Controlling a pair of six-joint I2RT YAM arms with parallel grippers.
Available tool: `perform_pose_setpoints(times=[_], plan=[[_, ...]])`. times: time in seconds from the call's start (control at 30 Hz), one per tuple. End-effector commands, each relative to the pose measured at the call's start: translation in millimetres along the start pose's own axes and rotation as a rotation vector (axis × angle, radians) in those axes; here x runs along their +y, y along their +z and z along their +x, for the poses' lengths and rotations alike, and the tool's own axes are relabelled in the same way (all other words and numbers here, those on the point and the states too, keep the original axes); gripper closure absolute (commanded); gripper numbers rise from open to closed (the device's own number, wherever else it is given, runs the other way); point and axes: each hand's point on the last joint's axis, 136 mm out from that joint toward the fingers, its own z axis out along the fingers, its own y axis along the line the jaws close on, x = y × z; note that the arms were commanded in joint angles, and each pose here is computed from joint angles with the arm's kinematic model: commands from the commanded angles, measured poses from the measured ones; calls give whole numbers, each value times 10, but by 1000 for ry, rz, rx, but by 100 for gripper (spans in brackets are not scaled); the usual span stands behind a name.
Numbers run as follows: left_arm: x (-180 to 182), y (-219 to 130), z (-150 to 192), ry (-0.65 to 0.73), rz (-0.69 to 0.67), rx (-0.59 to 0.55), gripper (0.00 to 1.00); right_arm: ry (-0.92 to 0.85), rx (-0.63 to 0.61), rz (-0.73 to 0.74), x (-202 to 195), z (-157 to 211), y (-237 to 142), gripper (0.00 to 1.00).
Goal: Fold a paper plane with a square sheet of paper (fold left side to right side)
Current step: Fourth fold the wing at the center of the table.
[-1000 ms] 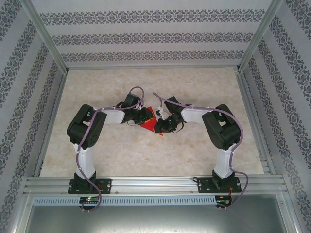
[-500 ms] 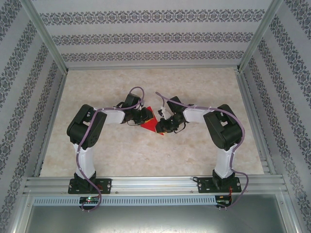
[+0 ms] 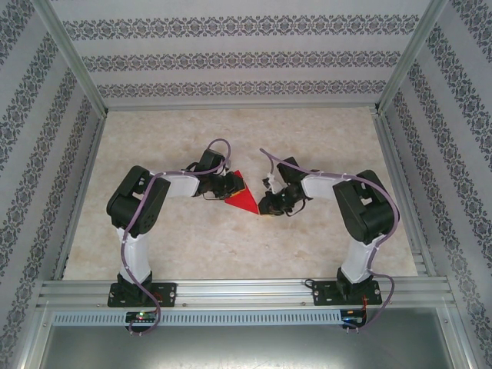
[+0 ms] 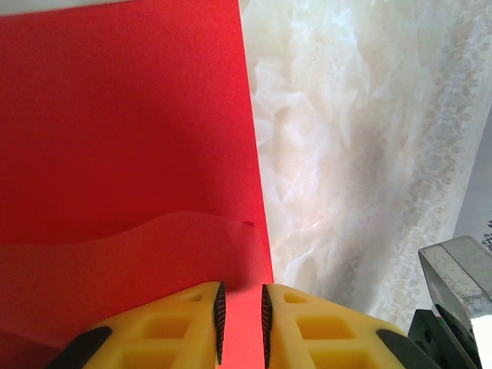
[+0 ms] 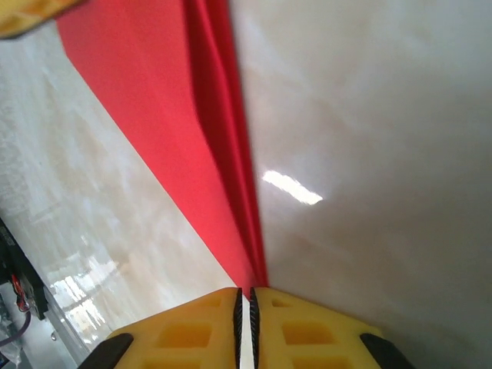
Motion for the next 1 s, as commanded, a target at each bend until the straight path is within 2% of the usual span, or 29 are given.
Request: perform_pose_setpoints(times=[0.0, 0.2, 0.33, 0.57, 0.77, 0.97], plan=[[420, 28, 139, -52, -138, 28, 76, 61, 51, 61, -124, 223, -122, 89], [380, 28, 125, -47, -130, 25, 76, -21, -50, -13, 319, -44, -377, 95], [366, 41, 131, -45, -128, 27, 76, -36, -81, -59, 494, -245, -284, 96], [325, 50, 137, -39, -122, 31, 76, 12, -92, -36, 387, -512, -17, 98], [287, 53, 131, -34, -115, 31, 76, 35, -32, -11, 254, -399, 142, 98], [148, -22, 85, -6, -89, 18, 74, 88, 2, 94, -60, -303, 228, 98]])
